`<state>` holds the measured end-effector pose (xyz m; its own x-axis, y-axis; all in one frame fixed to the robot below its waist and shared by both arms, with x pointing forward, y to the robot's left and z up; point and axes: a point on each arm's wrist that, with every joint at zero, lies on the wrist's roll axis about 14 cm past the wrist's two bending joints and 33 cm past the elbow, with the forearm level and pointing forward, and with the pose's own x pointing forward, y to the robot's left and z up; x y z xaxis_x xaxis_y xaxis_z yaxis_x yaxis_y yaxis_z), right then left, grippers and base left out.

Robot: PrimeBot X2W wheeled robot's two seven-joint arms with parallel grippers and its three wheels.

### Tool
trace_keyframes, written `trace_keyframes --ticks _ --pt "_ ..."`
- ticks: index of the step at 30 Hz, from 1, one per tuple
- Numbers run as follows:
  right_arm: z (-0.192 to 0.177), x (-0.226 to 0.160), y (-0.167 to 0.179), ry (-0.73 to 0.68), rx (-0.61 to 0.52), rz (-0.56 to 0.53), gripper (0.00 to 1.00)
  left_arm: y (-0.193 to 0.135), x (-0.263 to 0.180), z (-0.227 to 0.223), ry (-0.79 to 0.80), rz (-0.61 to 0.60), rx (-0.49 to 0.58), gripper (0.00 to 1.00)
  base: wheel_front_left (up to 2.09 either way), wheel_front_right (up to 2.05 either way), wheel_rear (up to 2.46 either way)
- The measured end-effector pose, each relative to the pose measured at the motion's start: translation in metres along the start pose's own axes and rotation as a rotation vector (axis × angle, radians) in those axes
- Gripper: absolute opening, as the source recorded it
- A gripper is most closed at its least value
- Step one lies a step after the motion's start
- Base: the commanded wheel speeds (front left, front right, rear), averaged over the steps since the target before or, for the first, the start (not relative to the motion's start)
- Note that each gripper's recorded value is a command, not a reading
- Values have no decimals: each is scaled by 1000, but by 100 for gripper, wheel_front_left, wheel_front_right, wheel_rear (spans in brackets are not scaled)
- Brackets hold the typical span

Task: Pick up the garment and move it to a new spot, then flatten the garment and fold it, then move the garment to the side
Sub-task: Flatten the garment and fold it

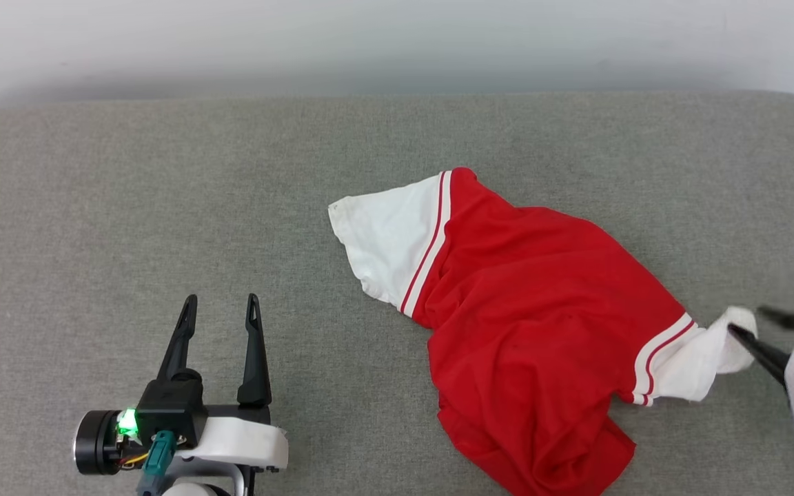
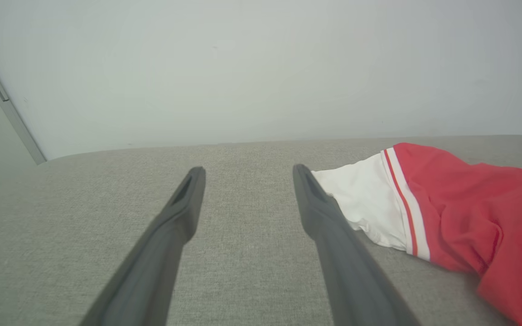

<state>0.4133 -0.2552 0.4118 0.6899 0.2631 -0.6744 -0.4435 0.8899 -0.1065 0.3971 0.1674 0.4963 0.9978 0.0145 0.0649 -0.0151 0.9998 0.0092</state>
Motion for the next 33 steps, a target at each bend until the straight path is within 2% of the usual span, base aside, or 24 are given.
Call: trace_keyframes --ticks 5,9,13,18,23,28,30,33 --pt "45 -23 -27 -215 -21 -101 100 2 -6 5 -10 3 6 100 0 0 0" --pt "94 -49 -47 -460 -44 -204 100 0 -6 10 -27 -8 12 100 0 0 0" --pt "130 -70 -37 -712 -22 -265 100 2 -5 18 -49 -18 28 100 0 0 0" --pt "142 -91 -3 -899 26 -330 100 7 9 33 -96 -45 58 100 0 0 0" --pt "135 -103 30 -978 123 -359 100 8 31 45 -127 -102 112 100 0 0 0" --pt "119 -98 60 -956 191 -333 100 5 65 53 -138 -166 170 100 0 0 0" --pt "117 -97 63 -952 203 -328 100 2 73 55 -135 -187 189 100 0 0 0" --pt "106 -90 69 -921 245 -326 100 -11 108 63 -92 -265 265 100 0 0 0"
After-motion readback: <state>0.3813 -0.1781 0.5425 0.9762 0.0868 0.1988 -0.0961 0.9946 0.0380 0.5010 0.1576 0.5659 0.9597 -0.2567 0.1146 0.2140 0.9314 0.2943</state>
